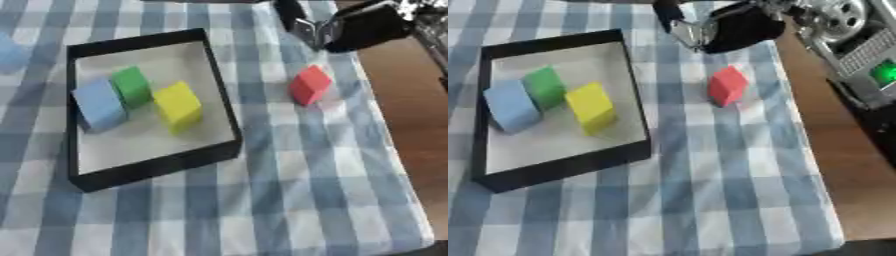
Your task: Pick up objects on the table and place them in the box.
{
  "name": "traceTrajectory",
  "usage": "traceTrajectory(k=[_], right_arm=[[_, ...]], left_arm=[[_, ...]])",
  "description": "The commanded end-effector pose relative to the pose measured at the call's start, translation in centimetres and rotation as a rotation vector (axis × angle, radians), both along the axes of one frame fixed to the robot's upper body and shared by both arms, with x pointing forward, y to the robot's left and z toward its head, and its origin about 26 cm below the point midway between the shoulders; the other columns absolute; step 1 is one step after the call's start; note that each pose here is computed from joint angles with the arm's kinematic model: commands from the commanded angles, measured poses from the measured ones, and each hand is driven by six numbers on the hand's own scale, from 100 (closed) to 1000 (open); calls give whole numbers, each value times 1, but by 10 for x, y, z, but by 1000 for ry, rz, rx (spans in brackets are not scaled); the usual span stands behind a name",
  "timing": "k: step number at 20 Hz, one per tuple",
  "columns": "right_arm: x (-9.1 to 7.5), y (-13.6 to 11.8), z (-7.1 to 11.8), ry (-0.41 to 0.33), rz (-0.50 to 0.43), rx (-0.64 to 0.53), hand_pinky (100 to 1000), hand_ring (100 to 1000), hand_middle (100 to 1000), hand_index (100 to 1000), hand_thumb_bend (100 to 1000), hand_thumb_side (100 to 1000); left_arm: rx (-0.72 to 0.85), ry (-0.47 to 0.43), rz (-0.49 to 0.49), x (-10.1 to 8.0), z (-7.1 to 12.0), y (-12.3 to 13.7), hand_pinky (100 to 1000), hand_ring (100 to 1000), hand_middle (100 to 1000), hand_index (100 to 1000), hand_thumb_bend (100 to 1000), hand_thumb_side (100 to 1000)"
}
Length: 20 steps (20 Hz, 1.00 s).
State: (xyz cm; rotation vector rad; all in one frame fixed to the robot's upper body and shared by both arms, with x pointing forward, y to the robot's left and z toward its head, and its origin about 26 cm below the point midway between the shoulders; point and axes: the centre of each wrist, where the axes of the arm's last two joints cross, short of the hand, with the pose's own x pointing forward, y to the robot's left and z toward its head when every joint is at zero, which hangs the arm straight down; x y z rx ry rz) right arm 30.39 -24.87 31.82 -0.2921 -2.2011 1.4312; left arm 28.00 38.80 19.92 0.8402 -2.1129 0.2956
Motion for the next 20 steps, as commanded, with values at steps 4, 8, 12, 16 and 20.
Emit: traceTrajectory(k=[4, 8, 12, 16, 20], right_arm=[[-11, -27, 14, -83, 0, -134, 904, 864, 864, 880, 100, 100], [-13, -38, 13, -103, 37, -264, 912, 884, 870, 890, 100, 166], [-16, -46, 14, -113, 33, -388, 918, 896, 871, 897, 100, 276], [-17, -48, 15, -125, 3, -501, 933, 912, 865, 919, 254, 480], [-11, -48, 12, -128, -33, -589, 937, 913, 870, 915, 325, 607]], left_arm=[[28, -19, 3, -1, 11, 3, 652, 758, 720, 813, 445, 582], [27, -16, -1, -1, 11, 4, 651, 758, 720, 813, 447, 582], [28, -15, -7, 0, 12, 4, 650, 758, 720, 813, 447, 581], [32, -17, -22, 2, 14, 2, 650, 759, 721, 814, 447, 582], [35, -15, -38, 4, 15, 0, 650, 759, 721, 814, 447, 582]])
